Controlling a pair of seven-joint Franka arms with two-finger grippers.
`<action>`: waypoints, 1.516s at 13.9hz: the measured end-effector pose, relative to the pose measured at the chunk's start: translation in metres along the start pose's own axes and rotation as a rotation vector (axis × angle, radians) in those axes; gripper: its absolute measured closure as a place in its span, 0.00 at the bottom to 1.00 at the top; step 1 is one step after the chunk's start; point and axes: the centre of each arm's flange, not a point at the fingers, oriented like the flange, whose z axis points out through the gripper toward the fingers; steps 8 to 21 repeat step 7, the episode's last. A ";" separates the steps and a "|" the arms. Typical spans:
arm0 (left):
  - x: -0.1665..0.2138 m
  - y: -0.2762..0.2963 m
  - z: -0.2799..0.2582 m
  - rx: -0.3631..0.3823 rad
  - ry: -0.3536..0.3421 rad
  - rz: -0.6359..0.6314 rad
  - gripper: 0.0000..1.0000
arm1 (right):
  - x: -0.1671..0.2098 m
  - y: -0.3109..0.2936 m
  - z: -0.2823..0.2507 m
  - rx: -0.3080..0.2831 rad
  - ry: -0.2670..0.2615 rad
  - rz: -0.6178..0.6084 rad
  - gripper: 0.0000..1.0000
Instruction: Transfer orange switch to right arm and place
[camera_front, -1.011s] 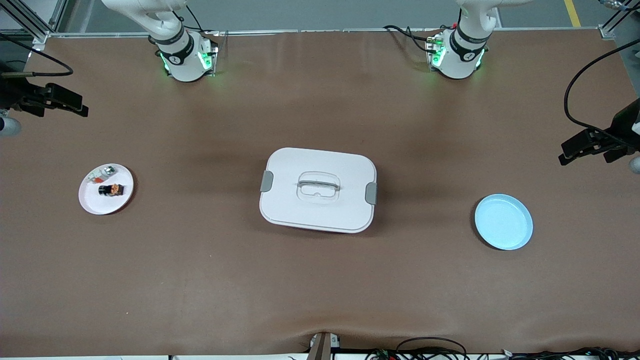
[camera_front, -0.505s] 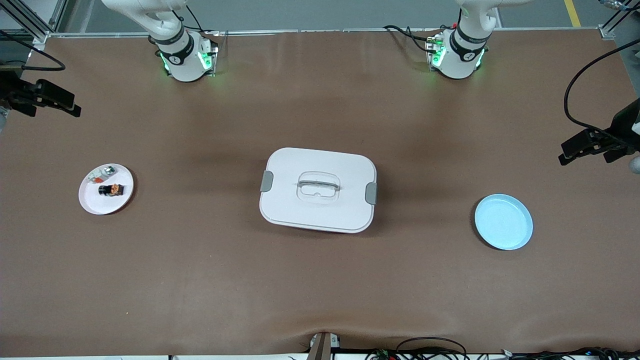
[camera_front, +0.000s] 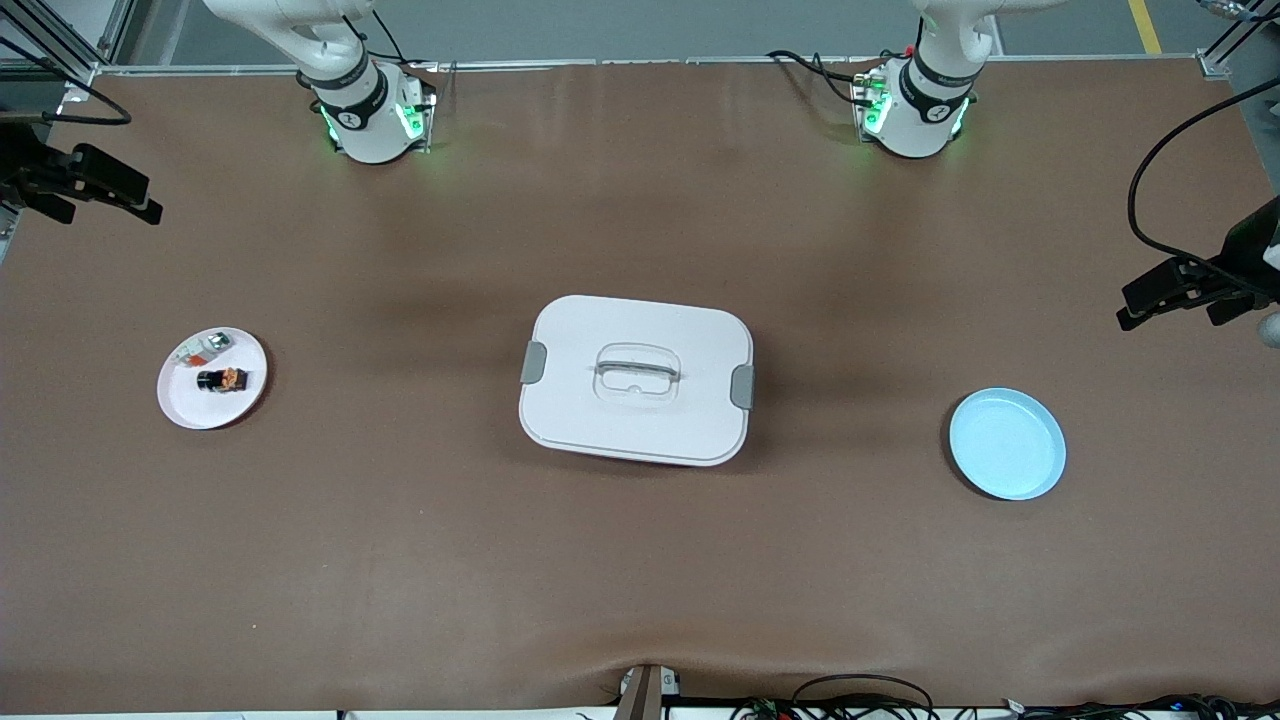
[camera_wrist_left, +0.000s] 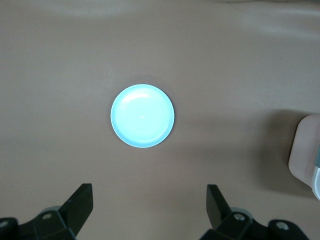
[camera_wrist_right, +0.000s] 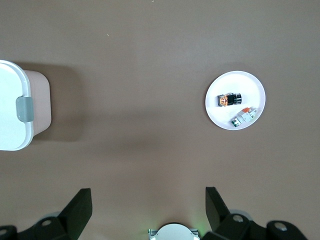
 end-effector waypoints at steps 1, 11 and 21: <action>0.000 0.000 0.000 0.000 -0.001 0.000 0.00 | -0.001 0.000 -0.001 0.001 0.003 0.000 0.00; -0.001 0.000 0.001 0.000 -0.009 0.000 0.00 | -0.001 -0.001 0.000 0.002 0.010 -0.001 0.00; -0.001 0.000 0.001 0.000 -0.009 0.000 0.00 | -0.001 -0.001 0.000 0.002 0.010 -0.001 0.00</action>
